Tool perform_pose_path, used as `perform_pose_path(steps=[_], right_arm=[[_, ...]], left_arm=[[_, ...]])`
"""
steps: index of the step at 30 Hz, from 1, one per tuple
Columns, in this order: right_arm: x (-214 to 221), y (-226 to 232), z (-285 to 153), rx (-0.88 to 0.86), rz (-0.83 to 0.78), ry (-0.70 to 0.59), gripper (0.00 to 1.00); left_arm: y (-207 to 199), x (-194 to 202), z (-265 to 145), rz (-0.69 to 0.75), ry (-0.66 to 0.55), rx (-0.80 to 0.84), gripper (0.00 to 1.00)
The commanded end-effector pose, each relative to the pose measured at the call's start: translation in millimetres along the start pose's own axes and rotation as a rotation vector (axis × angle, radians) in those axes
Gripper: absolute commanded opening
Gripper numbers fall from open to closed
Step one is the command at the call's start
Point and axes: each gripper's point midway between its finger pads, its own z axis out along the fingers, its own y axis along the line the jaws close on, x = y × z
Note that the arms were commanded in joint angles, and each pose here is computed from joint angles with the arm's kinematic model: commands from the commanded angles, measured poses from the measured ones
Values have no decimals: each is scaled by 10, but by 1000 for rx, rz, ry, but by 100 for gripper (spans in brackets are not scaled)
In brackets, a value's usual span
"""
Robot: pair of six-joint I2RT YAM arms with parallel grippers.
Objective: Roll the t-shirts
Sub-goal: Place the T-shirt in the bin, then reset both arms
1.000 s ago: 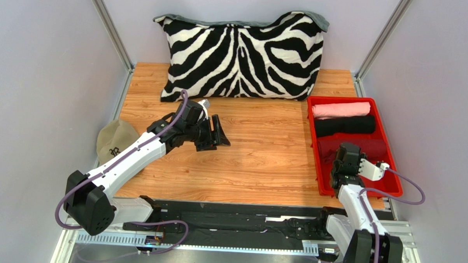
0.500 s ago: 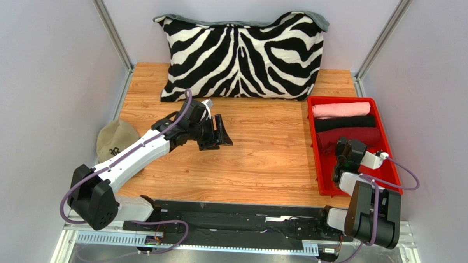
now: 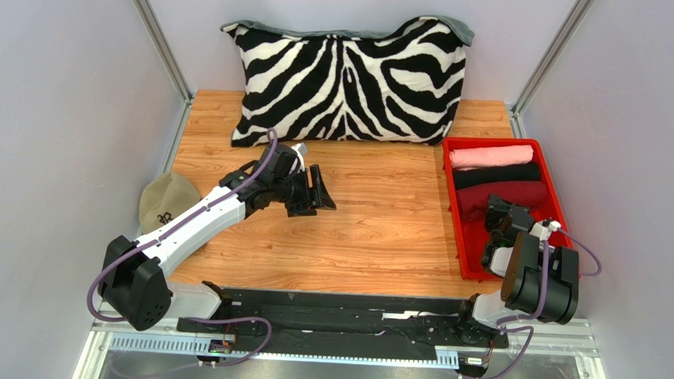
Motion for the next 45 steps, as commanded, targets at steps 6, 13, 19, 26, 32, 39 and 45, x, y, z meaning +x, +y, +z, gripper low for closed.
perform_pose_path(steps=[6,13,19,26,32,39,45], right_arm=[[-12,293,-165,-26,-72,52,80],[-171,302,-365,133,-156,30,82],[-27,71,-361,275,-193,136,73],[90,-120,-379,321,-228,203,55],[168,-255,-265,364,-232,246,36],[305,-226,14,249,-143,278,13],[381,-203,162,198,-119,304,3]], left_arm=[[-159,-132,-52,15,-40,51,71],[-164,-130,-36,4,-42,66,71],[-160,-106,-20,4,-39,75,71],[-155,-115,-37,2,-45,82,71],[-120,-120,-26,-4,-42,81,71],[-109,-147,-44,-7,-48,85,71],[-67,-132,-43,-18,-46,83,70]])
